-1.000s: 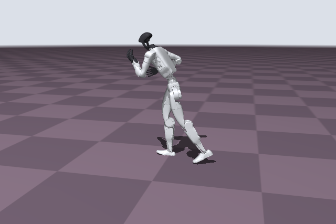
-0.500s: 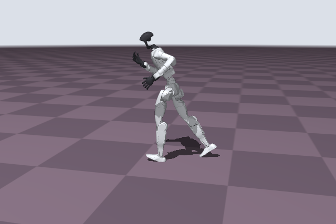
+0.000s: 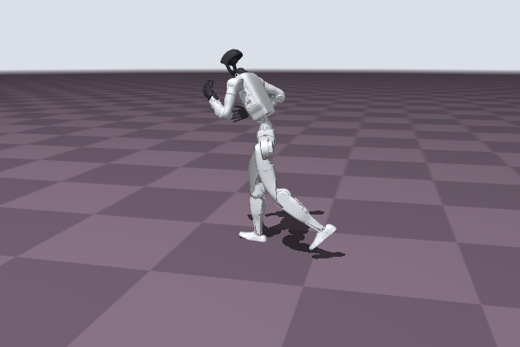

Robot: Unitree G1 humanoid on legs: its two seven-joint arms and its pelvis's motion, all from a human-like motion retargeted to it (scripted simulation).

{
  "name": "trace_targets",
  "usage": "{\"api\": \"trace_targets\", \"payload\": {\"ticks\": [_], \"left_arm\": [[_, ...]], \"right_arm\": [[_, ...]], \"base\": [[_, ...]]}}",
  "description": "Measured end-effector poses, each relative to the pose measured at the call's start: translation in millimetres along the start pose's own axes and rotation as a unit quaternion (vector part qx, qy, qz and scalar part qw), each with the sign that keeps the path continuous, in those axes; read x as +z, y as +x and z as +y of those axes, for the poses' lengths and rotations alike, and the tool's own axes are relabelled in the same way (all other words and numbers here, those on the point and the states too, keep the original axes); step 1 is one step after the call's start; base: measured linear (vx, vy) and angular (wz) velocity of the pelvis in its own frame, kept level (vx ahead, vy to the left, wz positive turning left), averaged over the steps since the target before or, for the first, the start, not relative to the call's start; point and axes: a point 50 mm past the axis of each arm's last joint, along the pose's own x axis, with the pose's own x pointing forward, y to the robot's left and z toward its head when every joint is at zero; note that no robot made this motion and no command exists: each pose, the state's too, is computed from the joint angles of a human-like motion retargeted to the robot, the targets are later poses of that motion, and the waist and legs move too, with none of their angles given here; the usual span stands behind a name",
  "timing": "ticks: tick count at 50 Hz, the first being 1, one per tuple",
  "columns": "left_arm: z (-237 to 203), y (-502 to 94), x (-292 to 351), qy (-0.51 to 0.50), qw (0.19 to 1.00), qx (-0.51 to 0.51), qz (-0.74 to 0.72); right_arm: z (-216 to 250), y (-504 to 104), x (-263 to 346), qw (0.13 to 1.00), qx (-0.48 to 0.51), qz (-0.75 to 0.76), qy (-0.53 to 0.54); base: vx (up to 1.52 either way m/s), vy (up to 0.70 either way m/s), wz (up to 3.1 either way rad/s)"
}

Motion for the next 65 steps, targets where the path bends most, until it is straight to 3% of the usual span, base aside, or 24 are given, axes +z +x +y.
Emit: {"api": "trace_targets", "payload": {"ticks": [3,5,8,12,17,21,25,28,33,40,43,47,50,53,56,60,65], "left_arm": [[10.1,-88.6,-58.5,0.016,0.968,0.071,0.241],[16.4,-160.7,-67.6,-0.012,0.917,0.123,0.380],[37.0,-226.8,-31.9,-0.028,0.867,0.134,0.480],[63.0,-257.2,11.3,-0.005,0.829,0.095,0.552],[88.5,-283.5,36.7,0.040,0.787,0.140,0.599],[82.2,-304.9,20.6,0.047,0.766,0.219,0.603],[54.7,-257.4,-49.3,0.063,0.824,0.178,0.535],[44.7,-157.7,-84.4,0.106,0.907,0.123,0.389],[43.7,-13.0,-57.9,0.172,0.972,0.107,0.121],[23.1,56.8,7.5,0.043,0.986,0.146,-0.065],[15.4,33.9,9.7,0.031,0.991,0.116,-0.061],[20.4,-60.9,-45.2,0.102,0.967,0.165,0.164],[22.9,-177.5,-65.4,0.072,0.882,0.227,0.406],[43.8,-254.1,-22.3,0.106,0.823,0.204,0.520],[66.3,-281.3,20.9,0.088,0.792,0.172,0.579],[89.4,-288.1,50.5,0.057,0.768,0.175,0.613],[86.8,-276.1,36.3,0.027,0.795,0.163,0.584]], "right_arm": [[7.7,43.2,-2.3,0.997,-0.012,-0.068,-0.027],[23.4,77.8,27.5,0.985,0.003,-0.173,-0.022],[56.1,99.7,89.2,0.936,0.043,-0.330,0.113],[78.0,83.5,138.0,0.861,0.100,-0.441,0.231],[60.9,67.9,115.8,0.895,0.119,-0.382,0.199],[39.2,65.9,39.5,0.967,0.027,-0.204,0.147],[14.3,19.4,-63.9,0.983,-0.158,0.042,0.089],[2.5,-32.4,-87.4,0.951,-0.256,0.128,0.116],[-21.2,-55.2,-46.6,0.982,-0.145,0.122,0.020],[-41.6,-42.0,-30.7,0.983,-0.116,0.128,-0.061],[-27.3,-26.5,-46.5,0.986,-0.117,0.110,-0.031],[5.2,34.5,-55.1,0.991,-0.122,0.023,0.055],[32.3,90.2,-6.9,0.977,-0.098,-0.115,0.152],[55.4,104.1,58.7,0.925,-0.054,-0.268,0.265],[70.2,95.4,108.9,0.874,0.000,-0.380,0.303],[81.6,77.9,144.3,0.844,0.088,-0.453,0.272],[95.6,69.6,133.7,0.851,0.183,-0.408,0.276]], "base": [[1.13,-0.23,-1.30],[1.10,-0.17,-1.11],[1.09,-0.12,-1.14],[1.13,0.02,-1.05],[1.23,0.23,-0.49],[1.24,0.28,0.34],[1.14,0.19,0.63],[1.04,0.11,0.84],[1.01,-0.02,1.52],[1.12,-0.29,0.55],[1.16,-0.33,-1.13],[1.06,-0.19,-1.70],[1.05,-0.09,-1.79],[1.09,-0.02,-1.71],[1.08,0.12,-1.48],[1.08,0.29,-0.97],[1.10,0.41,0.10]]}}
